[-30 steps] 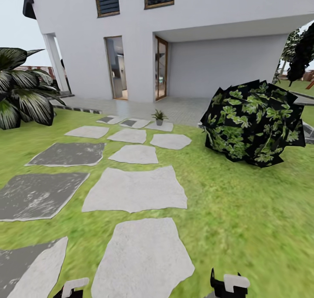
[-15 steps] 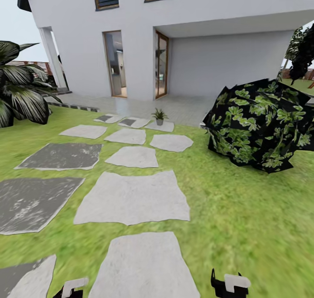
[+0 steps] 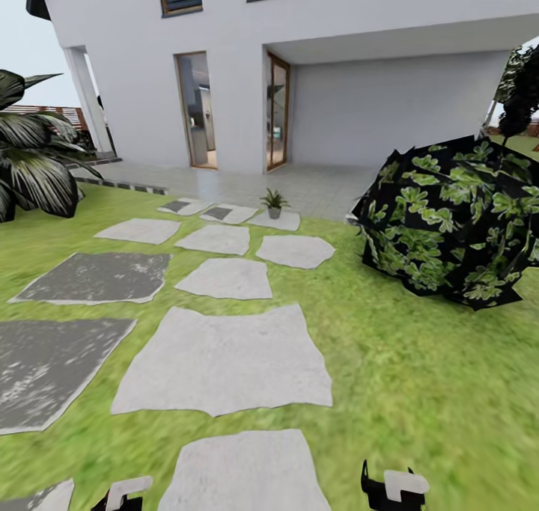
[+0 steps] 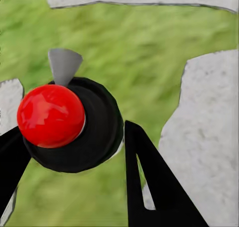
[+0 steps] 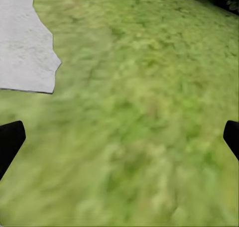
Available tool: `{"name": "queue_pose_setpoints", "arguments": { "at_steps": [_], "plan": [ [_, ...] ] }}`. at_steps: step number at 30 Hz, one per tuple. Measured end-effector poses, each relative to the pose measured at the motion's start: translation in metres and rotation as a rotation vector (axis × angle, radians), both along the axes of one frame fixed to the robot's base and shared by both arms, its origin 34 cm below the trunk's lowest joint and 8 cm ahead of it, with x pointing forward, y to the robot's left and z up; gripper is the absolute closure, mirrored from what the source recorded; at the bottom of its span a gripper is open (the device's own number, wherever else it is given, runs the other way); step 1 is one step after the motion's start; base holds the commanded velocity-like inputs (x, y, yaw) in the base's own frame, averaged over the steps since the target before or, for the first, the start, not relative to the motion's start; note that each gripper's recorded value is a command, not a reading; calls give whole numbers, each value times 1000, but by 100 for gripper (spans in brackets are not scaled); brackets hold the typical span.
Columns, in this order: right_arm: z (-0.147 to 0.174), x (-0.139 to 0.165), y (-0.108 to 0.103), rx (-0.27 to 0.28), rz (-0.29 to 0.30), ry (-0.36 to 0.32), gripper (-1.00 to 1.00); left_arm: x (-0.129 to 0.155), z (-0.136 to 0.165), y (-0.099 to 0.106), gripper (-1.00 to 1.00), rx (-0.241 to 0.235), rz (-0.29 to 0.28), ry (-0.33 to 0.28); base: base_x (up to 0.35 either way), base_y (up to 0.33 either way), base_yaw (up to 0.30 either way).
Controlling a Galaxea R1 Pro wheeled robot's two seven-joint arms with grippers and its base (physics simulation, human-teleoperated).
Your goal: Pick up the pesticide atomizer in the garden and spray insectifuge to fully cover both potted plants in the garden.
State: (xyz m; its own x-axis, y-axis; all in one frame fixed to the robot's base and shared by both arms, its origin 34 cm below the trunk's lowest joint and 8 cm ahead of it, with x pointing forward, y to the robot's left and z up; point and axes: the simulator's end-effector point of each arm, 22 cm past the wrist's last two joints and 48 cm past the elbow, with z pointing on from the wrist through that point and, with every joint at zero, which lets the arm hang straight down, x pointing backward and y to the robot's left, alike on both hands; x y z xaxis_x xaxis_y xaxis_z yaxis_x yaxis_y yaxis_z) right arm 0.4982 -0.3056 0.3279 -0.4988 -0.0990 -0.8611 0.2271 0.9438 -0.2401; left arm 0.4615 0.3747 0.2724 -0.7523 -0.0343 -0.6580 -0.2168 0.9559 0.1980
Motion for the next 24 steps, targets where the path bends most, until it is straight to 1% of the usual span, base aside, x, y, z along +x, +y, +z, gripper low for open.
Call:
{"name": "queue_pose_setpoints", "arguments": {
  "at_steps": [24],
  "plan": [
    [0,0,0,0,0,0,-100,0,0,0,100,0,0,0,337,0,0]
  ]
}}
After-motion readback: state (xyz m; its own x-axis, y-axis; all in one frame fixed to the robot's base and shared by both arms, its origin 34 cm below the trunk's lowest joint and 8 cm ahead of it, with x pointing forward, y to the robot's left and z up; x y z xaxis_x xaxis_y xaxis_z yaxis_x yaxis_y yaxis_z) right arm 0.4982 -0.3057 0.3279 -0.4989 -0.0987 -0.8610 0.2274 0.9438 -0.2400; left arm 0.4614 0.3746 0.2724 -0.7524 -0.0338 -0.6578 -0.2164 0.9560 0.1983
